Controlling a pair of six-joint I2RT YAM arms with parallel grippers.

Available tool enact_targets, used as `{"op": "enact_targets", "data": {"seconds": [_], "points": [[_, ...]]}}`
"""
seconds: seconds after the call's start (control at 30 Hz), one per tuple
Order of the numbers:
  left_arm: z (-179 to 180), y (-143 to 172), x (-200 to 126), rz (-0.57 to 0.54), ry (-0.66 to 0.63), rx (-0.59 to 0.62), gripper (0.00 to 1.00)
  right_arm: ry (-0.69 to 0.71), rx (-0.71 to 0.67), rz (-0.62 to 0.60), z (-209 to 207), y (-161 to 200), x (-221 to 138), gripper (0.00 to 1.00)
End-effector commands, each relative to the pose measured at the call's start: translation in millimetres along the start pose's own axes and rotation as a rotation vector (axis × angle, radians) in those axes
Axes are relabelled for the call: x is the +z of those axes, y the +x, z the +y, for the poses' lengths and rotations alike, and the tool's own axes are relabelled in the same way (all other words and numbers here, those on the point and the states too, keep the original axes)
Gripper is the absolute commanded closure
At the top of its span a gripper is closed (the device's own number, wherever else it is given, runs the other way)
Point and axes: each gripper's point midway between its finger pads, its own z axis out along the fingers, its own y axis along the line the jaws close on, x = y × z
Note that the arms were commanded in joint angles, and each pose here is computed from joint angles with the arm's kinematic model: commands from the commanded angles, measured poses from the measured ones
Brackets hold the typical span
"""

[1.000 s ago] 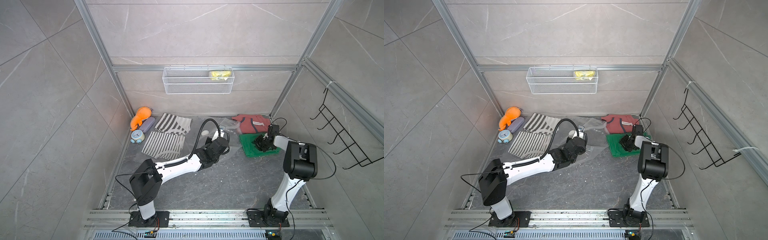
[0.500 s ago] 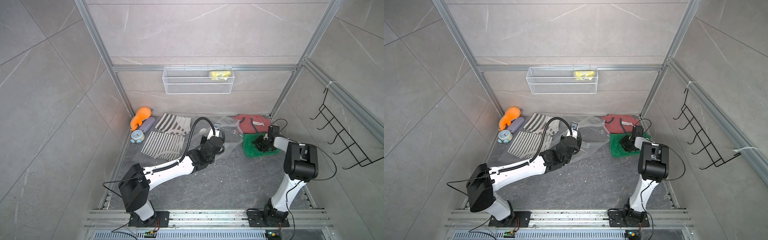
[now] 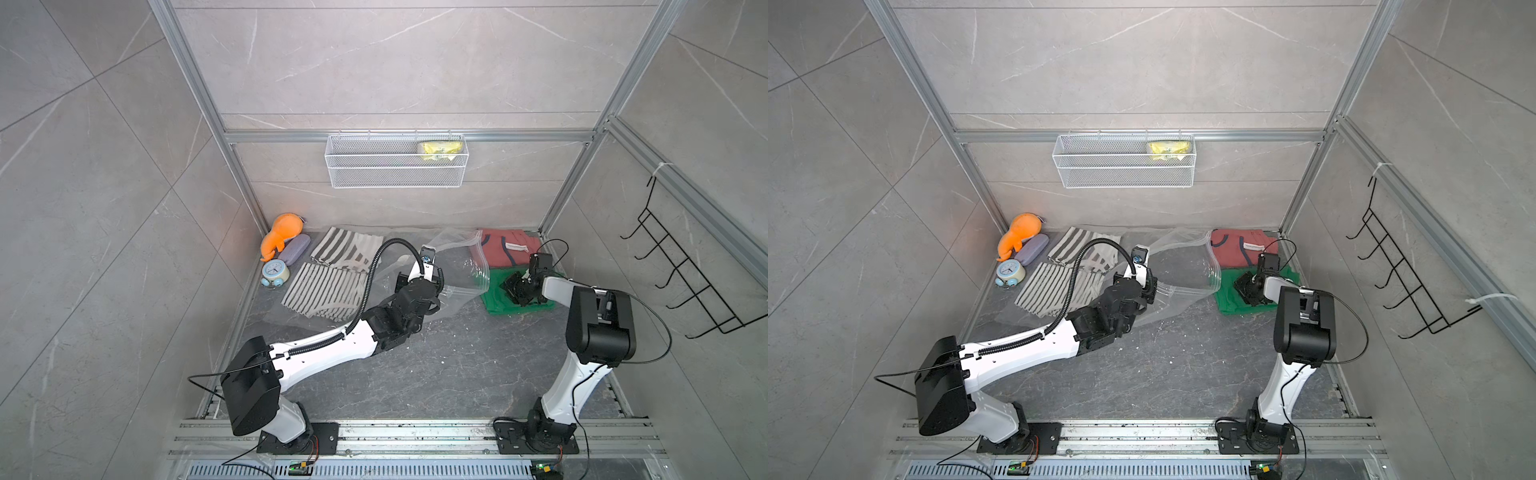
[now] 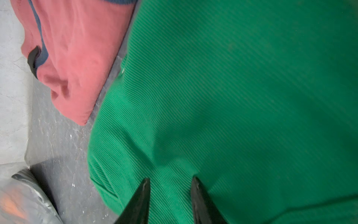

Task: Take the tank top out of the vacuum bag
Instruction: Move the tank top to the center of the board.

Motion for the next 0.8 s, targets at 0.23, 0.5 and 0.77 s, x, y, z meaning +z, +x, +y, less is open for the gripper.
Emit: {"op": "enact_targets", "data": {"seconds": [0.23,0.5,0.77], "points": [[-8,-4,-8,-0.033,0.071,-0.045,1.00,0.101,0.057,0.033,-13,27,10,0.61],[-18,7,-4,-0.009,0.103,-0.015,1.00,0.078,0.054,0.038,0,28,19,0.61],[-17,14,-3,0.004,0.098,-0.006,1.00,0.088,0.005,-0.019,10,15,-3,0.58]]}}
